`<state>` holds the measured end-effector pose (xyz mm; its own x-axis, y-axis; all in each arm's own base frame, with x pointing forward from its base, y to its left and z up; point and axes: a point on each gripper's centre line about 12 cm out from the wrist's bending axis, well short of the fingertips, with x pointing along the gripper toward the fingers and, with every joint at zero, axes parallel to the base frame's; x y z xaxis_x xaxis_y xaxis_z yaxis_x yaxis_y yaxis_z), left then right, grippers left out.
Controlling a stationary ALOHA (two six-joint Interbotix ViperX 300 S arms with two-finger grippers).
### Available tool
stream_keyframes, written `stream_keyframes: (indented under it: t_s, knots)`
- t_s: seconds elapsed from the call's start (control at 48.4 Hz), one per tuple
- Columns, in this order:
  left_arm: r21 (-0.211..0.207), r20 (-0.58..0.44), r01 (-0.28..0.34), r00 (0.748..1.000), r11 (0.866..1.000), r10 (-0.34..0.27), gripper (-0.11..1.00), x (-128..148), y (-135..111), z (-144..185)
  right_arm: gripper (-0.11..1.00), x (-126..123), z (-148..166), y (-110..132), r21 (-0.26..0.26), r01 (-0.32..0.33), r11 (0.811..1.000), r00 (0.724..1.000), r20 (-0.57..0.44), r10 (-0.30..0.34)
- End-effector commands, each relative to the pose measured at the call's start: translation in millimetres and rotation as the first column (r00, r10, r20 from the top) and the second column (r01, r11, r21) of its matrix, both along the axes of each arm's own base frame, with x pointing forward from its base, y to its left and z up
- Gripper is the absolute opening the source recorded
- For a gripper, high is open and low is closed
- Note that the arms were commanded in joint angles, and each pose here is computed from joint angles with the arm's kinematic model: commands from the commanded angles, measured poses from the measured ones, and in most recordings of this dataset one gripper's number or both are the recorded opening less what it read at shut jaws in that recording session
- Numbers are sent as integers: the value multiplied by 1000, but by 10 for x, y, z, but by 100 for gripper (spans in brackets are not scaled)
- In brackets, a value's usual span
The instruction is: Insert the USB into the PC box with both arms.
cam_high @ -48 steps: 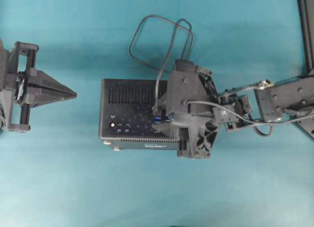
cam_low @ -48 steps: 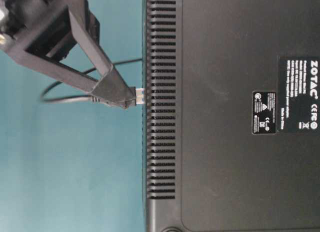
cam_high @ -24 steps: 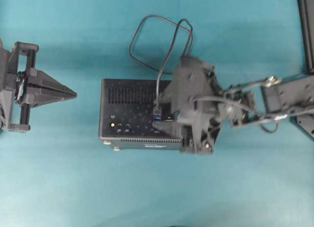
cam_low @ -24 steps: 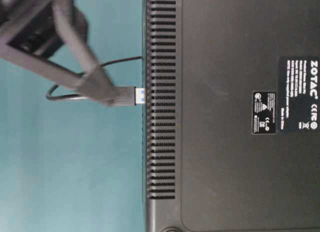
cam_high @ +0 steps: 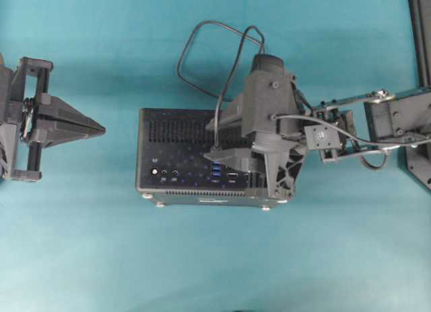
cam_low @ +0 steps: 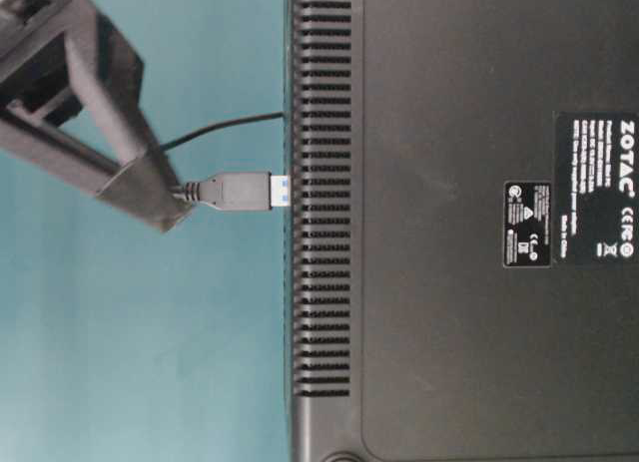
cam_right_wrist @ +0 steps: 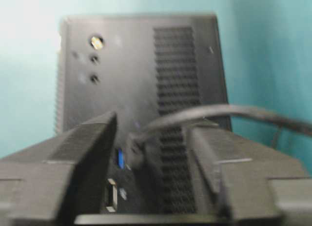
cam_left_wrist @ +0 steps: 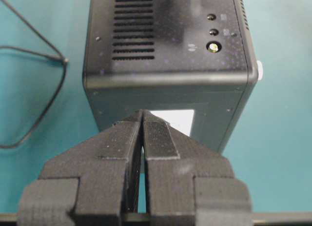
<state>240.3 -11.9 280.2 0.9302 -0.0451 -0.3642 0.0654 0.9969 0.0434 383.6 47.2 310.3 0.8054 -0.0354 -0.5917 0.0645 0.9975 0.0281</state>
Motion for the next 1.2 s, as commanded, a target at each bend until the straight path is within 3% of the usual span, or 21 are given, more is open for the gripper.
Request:
stream_keyframes:
  t_s: [0.0,0.186,0.352,0.579,0.972,1.179]
  knots:
    - [3,31,3,1000,1000,-3,1,28,-5,111,47,-45,129,19,25,-3,1000,999,47,2]
    - [1,31,2,1000,1000,-2,1,28,-5,111,26,-68,84,43,40,-14,999,999,53,12]
    - [1,31,1,1000,1000,-1,1,28,-1,111,14,-71,59,52,52,-16,999,998,55,13]
    - [3,31,3,1000,1000,-3,1,28,-5,111,12,-49,-17,110,81,-20,997,999,36,17]
    - [3,32,3,999,1000,-3,0,29,-5,117,11,-38,-57,-25,64,16,998,1000,13,-17]
    - [1,31,2,1000,1000,-2,1,28,-5,111,11,-34,-146,129,83,-10,996,1000,-15,12]
